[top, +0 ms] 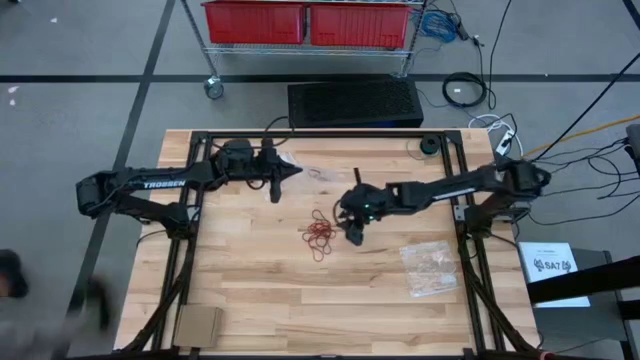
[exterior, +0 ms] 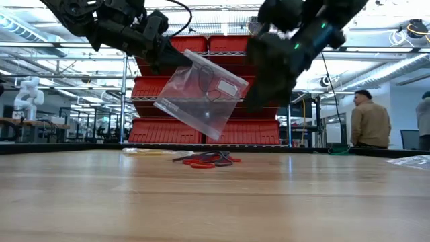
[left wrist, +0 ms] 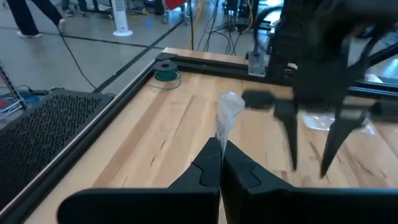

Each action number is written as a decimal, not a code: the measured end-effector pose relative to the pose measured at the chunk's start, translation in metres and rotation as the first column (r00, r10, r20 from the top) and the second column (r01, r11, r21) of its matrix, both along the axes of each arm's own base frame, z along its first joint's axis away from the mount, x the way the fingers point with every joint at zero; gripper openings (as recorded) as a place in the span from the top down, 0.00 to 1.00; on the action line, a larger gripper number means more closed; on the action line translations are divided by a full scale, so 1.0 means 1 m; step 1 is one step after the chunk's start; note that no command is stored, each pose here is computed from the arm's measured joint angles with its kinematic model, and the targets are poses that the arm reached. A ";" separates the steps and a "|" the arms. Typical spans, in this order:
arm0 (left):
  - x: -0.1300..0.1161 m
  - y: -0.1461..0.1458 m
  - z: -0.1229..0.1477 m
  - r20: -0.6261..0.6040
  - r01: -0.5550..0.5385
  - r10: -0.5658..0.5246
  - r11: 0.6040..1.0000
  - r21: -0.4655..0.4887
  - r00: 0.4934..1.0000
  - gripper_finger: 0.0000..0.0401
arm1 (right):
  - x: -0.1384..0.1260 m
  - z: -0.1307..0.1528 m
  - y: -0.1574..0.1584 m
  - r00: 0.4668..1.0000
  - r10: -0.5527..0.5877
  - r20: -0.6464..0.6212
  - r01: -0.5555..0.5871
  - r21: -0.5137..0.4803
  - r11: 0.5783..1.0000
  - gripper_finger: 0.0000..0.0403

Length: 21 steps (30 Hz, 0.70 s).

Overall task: Sort rubber bands
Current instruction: Put the purple rubber band into the top right transparent zip bag

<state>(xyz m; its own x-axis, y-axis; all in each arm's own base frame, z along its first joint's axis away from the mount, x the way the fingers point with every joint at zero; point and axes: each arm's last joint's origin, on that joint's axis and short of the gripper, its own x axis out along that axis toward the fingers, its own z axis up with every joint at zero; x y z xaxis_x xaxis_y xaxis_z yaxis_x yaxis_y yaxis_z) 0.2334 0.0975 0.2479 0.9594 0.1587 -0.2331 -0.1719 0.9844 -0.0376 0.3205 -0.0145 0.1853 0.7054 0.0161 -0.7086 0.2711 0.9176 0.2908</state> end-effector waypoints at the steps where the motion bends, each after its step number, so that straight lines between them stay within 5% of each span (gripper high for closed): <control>1: 0.000 0.001 0.000 0.001 -0.003 0.003 1.000 -0.003 1.000 1.00 | 0.003 -0.006 -0.002 0.999 -0.036 -0.006 0.037 0.030 0.999 0.68; 7: -0.001 0.003 0.000 0.002 -0.017 0.017 1.000 -0.016 1.000 1.00 | 0.020 -0.031 -0.014 0.982 -0.183 -0.043 0.187 0.101 0.977 0.68; 21: -0.002 0.003 -0.001 -0.014 -0.010 0.010 1.000 0.002 1.000 1.00 | 0.054 -0.062 -0.015 0.959 -0.225 -0.172 0.240 0.067 0.969 0.68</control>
<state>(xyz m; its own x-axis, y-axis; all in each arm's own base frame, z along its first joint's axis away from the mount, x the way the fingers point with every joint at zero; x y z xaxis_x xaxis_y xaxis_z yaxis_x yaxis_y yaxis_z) 0.2317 0.1006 0.2466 0.9544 0.1689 -0.2463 -0.1825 0.9826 -0.0334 0.3741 -0.0294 0.1236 0.5726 -0.0689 -0.8169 0.5240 0.7971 0.3001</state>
